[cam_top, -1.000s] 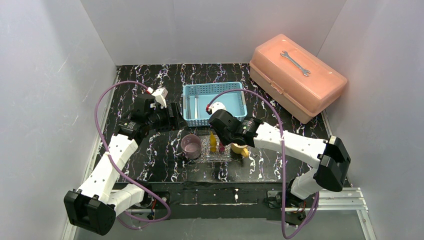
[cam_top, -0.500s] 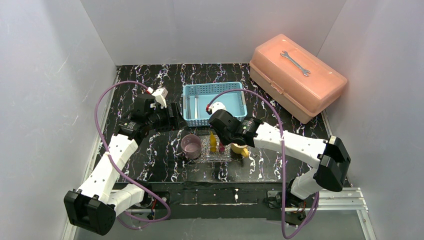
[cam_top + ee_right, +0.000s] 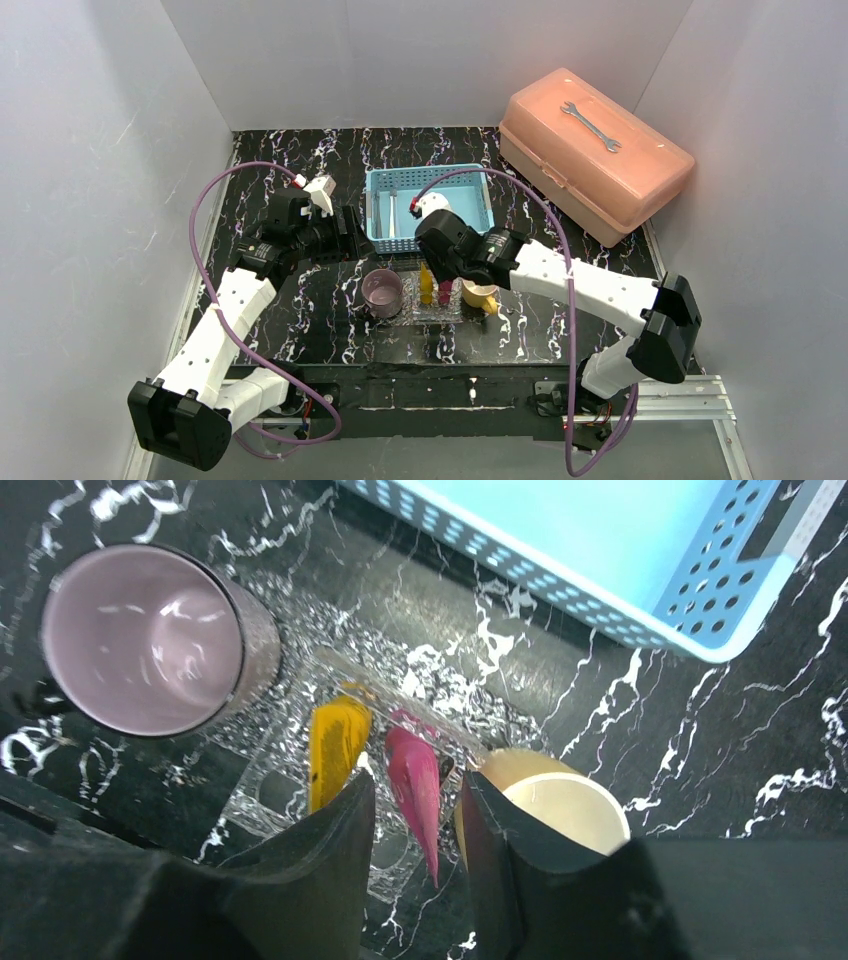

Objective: Prepare toiletry sets of a toothbrush and toothpaste on the tray

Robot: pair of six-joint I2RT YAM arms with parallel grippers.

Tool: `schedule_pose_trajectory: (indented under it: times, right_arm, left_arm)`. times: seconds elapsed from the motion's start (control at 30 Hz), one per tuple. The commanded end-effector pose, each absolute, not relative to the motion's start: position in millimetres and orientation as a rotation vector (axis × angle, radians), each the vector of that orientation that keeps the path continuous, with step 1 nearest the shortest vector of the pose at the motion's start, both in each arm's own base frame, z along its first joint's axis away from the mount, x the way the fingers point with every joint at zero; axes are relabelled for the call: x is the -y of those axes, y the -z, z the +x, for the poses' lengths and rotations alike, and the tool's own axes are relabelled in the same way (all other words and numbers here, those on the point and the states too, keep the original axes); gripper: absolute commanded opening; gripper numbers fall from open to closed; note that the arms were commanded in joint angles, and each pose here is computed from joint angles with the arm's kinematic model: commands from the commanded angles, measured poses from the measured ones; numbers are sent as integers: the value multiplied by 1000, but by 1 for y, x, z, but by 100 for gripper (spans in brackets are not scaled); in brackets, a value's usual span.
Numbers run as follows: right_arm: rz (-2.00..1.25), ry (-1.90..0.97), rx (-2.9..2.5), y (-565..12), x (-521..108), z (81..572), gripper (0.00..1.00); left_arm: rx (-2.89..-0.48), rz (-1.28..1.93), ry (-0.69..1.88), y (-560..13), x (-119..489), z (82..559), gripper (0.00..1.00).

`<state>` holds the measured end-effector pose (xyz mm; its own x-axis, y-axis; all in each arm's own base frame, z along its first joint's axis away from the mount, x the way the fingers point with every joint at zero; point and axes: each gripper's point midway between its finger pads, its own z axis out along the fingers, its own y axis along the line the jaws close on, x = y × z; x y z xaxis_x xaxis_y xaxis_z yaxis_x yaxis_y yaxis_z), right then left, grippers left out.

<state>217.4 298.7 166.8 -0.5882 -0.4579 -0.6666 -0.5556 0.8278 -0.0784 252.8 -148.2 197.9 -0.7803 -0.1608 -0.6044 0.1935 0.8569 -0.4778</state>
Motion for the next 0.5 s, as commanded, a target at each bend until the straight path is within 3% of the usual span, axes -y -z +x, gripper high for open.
schedule_pose_trajectory:
  times: [0.0, 0.47]
  right_arm:
    - [-692, -246, -2190, -213, -318, 231, 46]
    - [-690, -260, -2119, -240, -367, 277, 52]
  left_arm:
    - [-2371, 41, 691, -196, 147, 249, 73]
    - [-2366, 42, 668, -196, 144, 248, 73]
